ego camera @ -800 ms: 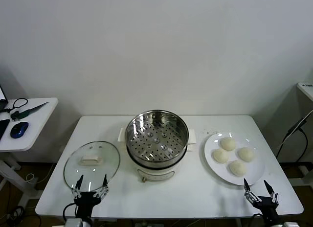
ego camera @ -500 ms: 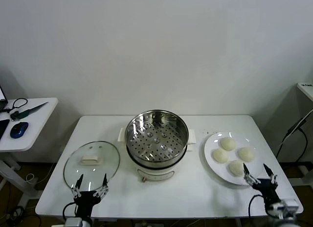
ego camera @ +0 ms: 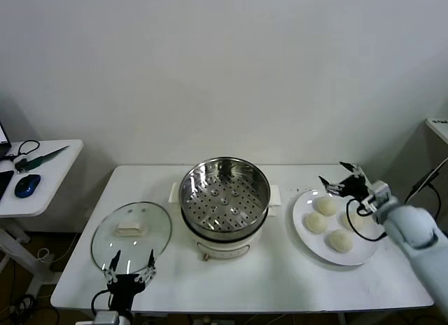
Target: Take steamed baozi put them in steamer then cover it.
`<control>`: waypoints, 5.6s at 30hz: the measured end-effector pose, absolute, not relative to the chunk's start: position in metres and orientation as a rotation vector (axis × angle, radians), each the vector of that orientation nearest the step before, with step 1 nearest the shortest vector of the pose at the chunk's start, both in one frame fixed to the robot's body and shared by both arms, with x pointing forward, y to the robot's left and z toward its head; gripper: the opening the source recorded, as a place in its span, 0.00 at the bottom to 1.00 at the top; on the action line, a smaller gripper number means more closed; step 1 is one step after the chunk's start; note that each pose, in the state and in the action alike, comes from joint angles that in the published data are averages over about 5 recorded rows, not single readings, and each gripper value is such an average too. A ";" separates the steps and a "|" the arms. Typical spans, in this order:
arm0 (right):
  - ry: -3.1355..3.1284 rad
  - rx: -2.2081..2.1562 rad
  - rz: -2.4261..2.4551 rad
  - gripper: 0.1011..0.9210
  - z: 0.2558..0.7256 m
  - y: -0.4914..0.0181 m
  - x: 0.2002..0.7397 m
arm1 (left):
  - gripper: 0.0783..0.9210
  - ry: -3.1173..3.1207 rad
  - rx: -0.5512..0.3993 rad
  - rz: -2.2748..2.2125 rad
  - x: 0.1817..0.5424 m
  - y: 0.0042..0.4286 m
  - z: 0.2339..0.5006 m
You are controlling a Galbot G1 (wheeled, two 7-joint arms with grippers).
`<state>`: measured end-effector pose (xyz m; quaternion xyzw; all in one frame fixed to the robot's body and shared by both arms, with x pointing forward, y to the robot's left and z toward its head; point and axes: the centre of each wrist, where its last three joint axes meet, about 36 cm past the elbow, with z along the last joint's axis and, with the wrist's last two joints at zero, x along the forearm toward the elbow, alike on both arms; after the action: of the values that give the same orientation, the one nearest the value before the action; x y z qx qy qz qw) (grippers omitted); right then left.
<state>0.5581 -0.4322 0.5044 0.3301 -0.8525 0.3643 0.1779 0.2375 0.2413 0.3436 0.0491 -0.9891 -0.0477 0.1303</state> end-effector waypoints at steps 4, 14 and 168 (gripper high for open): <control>-2.151 1.144 1.177 0.88 0.530 -0.441 0.595 | 0.88 -2.872 0.142 -0.138 0.238 0.241 0.341; -1.627 1.299 1.281 0.88 0.563 -0.444 0.659 | 0.88 -2.872 0.132 -0.131 0.240 0.240 0.337; -1.402 1.184 1.202 0.88 0.508 -0.377 0.641 | 0.88 -2.885 0.196 -0.171 0.239 0.246 0.340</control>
<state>0.6414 -0.3770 0.5084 0.4801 -0.5687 0.4875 0.4565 0.2388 0.2457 0.3397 0.0672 -0.9885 -0.0586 0.1222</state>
